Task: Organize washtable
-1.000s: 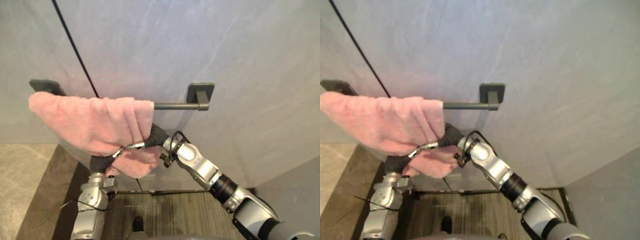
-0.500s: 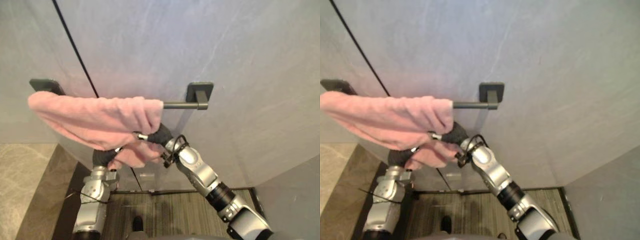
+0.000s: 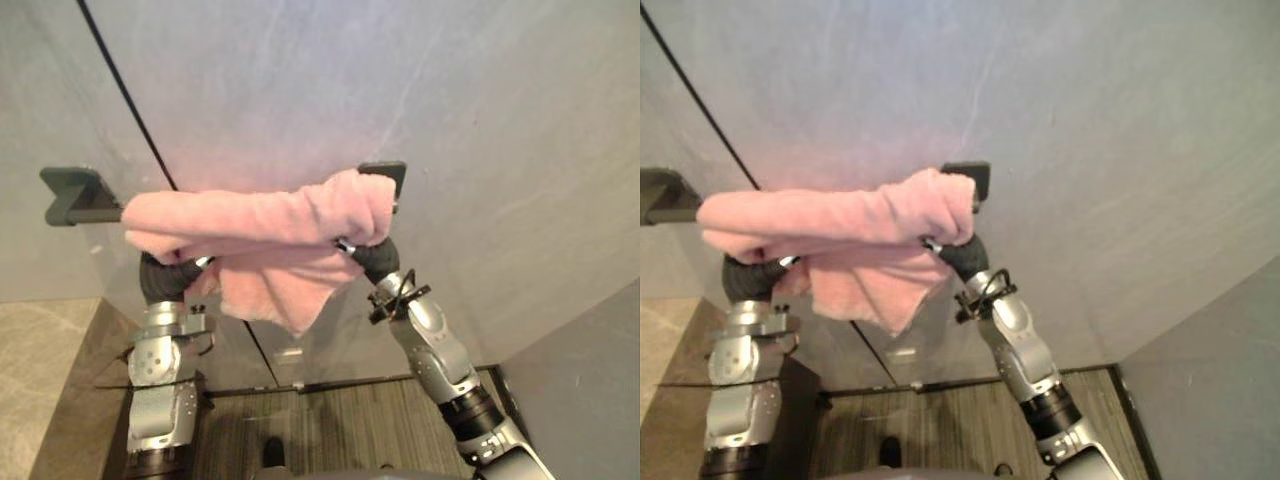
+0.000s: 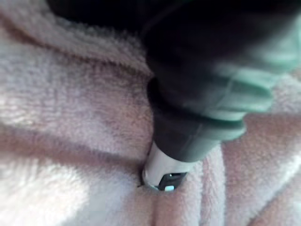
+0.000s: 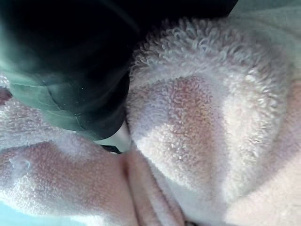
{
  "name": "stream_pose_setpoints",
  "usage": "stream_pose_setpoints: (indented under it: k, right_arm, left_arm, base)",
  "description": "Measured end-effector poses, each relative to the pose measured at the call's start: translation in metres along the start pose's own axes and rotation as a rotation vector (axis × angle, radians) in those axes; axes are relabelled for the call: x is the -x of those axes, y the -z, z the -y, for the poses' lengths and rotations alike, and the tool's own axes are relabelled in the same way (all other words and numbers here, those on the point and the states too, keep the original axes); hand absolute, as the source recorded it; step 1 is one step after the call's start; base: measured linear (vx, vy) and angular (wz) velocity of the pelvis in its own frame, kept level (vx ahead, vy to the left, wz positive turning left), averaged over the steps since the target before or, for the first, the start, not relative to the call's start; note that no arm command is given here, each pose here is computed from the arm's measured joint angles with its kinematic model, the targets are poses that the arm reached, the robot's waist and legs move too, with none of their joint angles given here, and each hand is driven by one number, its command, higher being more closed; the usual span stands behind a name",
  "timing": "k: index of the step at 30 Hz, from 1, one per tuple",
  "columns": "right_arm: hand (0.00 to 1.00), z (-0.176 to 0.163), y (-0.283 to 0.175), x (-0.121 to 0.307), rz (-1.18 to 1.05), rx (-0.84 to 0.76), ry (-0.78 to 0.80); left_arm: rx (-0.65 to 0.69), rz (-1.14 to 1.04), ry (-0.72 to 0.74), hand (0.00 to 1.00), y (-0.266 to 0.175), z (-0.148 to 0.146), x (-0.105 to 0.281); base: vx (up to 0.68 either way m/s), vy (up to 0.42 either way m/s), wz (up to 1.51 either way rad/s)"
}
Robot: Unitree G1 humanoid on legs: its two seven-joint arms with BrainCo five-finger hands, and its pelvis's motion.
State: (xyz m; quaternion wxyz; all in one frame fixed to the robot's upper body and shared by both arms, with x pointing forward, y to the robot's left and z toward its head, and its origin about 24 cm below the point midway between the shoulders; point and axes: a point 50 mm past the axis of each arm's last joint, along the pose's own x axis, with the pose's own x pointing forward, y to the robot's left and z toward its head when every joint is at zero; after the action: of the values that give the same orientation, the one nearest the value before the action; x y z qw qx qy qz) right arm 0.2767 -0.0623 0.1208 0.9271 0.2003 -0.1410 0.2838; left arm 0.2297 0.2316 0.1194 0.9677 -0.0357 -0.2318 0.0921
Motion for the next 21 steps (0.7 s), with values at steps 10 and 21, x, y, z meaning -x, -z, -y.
stream_pose_setpoints:
  k: [10,21]
  right_arm:
    - [1.00,0.003,-0.001,0.002,0.004,-0.015,0.008]
    - [1.00,0.004,-0.003,0.006,0.003,-0.011,0.011]
  left_arm:
    - [0.008,0.011,-0.010,1.00,-0.003,0.000,0.001]
    - [0.068,-0.038,-0.068,1.00,0.007,0.003,0.017]
  base:
    - [0.00,0.000,0.00]
    - [0.00,0.000,0.03]
